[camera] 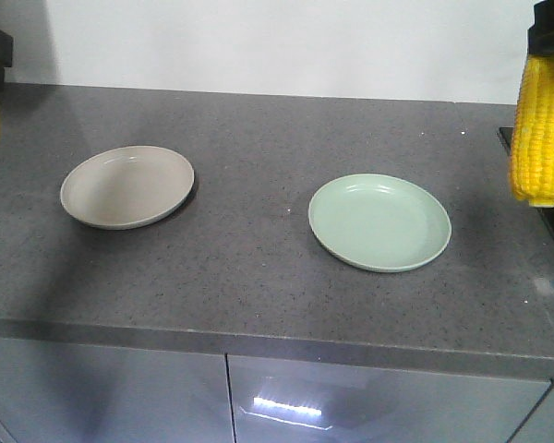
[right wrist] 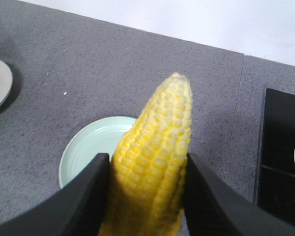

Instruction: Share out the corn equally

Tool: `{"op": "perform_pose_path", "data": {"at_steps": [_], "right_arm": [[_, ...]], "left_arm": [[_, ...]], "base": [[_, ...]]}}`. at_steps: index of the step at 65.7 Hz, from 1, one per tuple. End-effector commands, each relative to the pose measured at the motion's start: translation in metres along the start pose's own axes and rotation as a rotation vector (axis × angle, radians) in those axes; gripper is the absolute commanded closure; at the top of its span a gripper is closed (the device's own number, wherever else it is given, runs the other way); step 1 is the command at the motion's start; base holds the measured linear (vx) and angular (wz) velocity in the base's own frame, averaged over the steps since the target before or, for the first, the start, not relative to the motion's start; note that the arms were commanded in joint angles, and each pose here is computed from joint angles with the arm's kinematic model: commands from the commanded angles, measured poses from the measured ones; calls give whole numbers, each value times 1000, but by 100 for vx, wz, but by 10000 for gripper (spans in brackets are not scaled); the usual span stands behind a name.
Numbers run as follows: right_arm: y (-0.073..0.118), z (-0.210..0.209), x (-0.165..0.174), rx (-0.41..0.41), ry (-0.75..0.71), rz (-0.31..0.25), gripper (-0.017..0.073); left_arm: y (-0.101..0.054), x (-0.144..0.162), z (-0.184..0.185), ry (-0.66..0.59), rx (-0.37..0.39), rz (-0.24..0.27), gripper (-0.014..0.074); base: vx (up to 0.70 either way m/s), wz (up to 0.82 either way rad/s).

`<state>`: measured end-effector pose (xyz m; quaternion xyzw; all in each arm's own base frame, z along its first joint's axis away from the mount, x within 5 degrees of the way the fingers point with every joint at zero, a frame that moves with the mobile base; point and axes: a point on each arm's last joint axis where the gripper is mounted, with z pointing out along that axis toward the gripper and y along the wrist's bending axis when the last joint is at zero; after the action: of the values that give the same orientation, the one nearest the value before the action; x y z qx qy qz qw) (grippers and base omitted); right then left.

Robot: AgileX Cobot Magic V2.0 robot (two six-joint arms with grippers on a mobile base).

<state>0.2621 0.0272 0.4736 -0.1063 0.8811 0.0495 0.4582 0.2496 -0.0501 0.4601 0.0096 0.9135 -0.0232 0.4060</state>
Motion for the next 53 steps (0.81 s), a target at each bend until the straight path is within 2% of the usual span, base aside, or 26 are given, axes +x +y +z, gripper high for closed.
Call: {"op": "perform_pose_path", "data": {"at_steps": [1,53], "right_arm": [[0,-19,-11,18,-117,-4,440],[0,-19,-11,18,-117,-4,440]], "left_arm": [[1,-10,-20,-118,17,-12,590],[1,-10,-20,-118,17,-12,590]], "base": [[19,-8],[16,-3]]}}
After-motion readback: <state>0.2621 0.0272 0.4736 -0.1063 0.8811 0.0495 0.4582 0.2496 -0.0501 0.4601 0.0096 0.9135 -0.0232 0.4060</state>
